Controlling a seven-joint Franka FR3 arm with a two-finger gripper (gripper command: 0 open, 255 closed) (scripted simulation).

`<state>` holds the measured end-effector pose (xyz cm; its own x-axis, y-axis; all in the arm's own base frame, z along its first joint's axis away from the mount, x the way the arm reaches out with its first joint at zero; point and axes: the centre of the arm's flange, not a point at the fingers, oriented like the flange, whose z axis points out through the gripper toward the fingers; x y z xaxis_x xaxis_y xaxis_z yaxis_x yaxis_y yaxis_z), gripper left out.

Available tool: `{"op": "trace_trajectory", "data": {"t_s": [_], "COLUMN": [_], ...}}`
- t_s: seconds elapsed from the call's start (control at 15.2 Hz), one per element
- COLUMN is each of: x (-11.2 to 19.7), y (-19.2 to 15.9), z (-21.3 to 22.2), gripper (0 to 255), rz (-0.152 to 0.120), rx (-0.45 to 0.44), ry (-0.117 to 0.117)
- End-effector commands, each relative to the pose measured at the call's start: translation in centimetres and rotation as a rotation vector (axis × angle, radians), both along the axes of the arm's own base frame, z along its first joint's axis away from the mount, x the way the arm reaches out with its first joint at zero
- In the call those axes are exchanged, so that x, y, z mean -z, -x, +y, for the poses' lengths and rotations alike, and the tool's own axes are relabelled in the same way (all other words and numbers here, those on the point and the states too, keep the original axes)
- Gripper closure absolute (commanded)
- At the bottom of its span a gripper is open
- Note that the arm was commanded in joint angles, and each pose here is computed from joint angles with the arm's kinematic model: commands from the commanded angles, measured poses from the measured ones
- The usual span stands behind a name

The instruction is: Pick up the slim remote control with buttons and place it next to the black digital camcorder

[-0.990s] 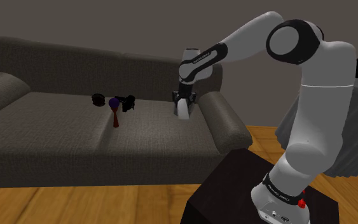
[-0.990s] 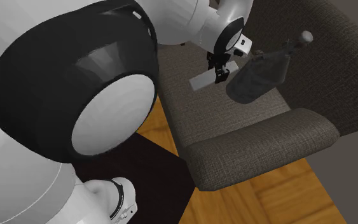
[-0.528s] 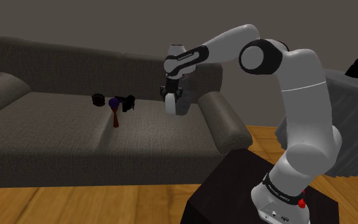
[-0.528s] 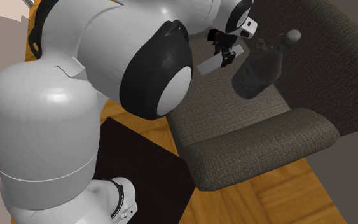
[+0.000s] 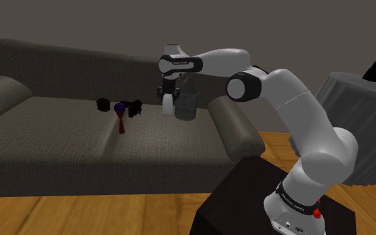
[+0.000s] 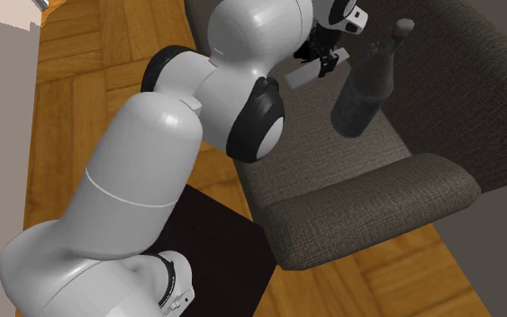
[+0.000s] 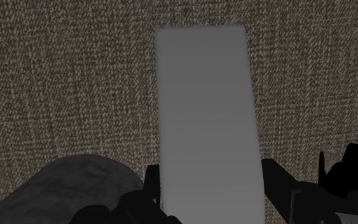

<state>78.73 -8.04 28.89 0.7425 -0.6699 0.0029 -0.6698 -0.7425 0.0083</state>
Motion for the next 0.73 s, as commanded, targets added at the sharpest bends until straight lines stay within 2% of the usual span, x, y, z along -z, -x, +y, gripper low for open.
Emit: {"op": "trace_trajectory", "data": {"t_s": [0.0, 0.66], "x": [0.8, 6.1], "y": [-0.2, -0.2], "z": [-0.1, -0.1], "gripper": [255, 255], "rz": [0.0, 0.0], "rx": [0.0, 0.0], "ry": [0.0, 0.0]}}
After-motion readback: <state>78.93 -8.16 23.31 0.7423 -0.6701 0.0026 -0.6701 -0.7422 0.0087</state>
